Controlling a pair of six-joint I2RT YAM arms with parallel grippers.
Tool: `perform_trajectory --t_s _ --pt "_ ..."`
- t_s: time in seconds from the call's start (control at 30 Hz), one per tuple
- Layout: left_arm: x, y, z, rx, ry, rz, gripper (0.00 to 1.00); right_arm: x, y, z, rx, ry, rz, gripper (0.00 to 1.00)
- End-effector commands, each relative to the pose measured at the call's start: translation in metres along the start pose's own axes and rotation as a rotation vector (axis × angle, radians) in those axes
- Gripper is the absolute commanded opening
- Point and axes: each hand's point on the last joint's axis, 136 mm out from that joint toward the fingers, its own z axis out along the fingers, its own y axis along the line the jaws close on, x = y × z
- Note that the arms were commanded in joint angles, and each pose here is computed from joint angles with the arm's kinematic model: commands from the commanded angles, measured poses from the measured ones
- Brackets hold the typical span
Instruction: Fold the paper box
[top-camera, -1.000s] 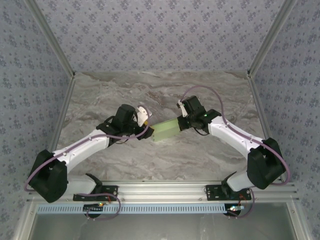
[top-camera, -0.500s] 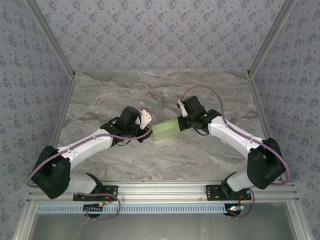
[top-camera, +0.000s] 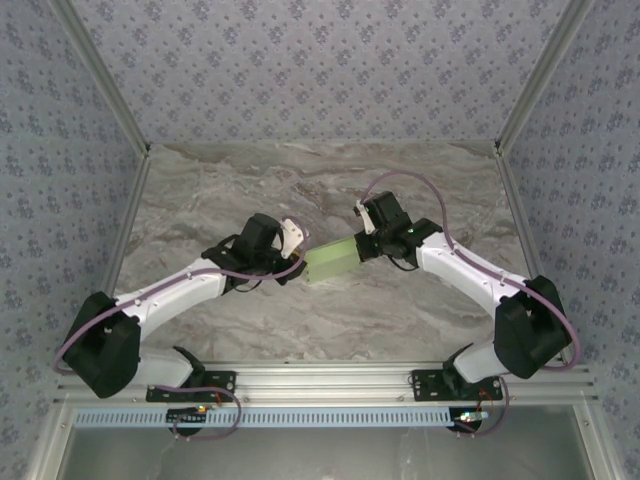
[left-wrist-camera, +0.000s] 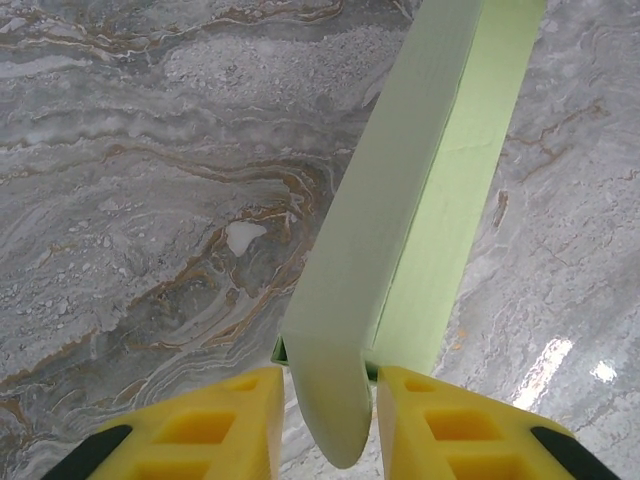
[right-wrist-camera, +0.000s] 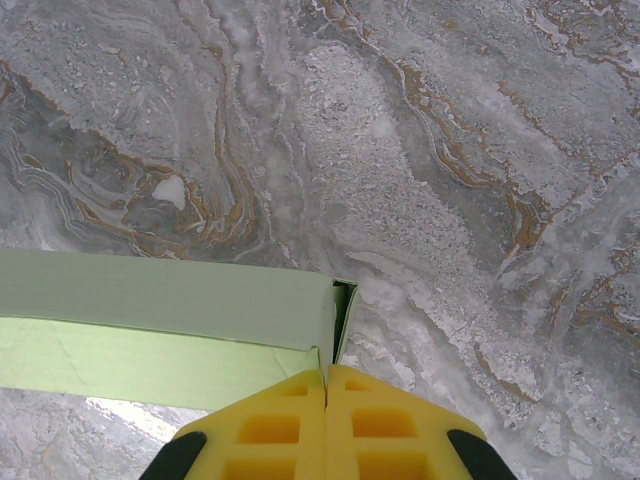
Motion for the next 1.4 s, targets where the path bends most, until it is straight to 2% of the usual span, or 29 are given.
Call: perform_trajectory --t_s 0.0,0.1,0.23,0.5,0.73,0.83,1.1,1.37 --pt "-0.022 -0.001 -0.013 -0.014 -0.07 0.007 0.3 0.0 0.0 -0.008 0.01 0.012 0.005 0.01" --pt "-0.024 -0.001 -0.016 -0.016 -0.08 0.01 0.28 0.0 0.0 -0.008 0.01 0.012 0.002 0.01" --pt "-0.022 -0.001 -0.014 -0.013 -0.073 0.011 0.21 0.001 0.0 -0.008 0.012 0.013 0.002 0.01" --pt "-0.016 -0.001 -0.005 -0.01 -0.042 0.011 0.16 0.0 0.0 -0.008 0.009 0.012 0.002 0.01" --pt "-0.02 0.002 -0.004 -0.021 -0.051 -0.005 0.07 -0.002 0.003 -0.009 -0.004 0.007 0.009 0.01" --pt "-0.024 0.006 -0.004 -0.043 -0.061 -0.045 0.0 -0.002 0.003 -0.011 -0.006 0.001 0.024 0.01" --pt "-0.035 0.022 0.0 -0.121 -0.093 -0.291 0.0 0.0 0.006 -0.011 0.006 -0.018 0.061 0.01" --pt "-0.043 0.018 0.001 -0.179 -0.117 -0.339 0.0 0.001 0.015 -0.011 0.012 -0.04 0.063 0.01"
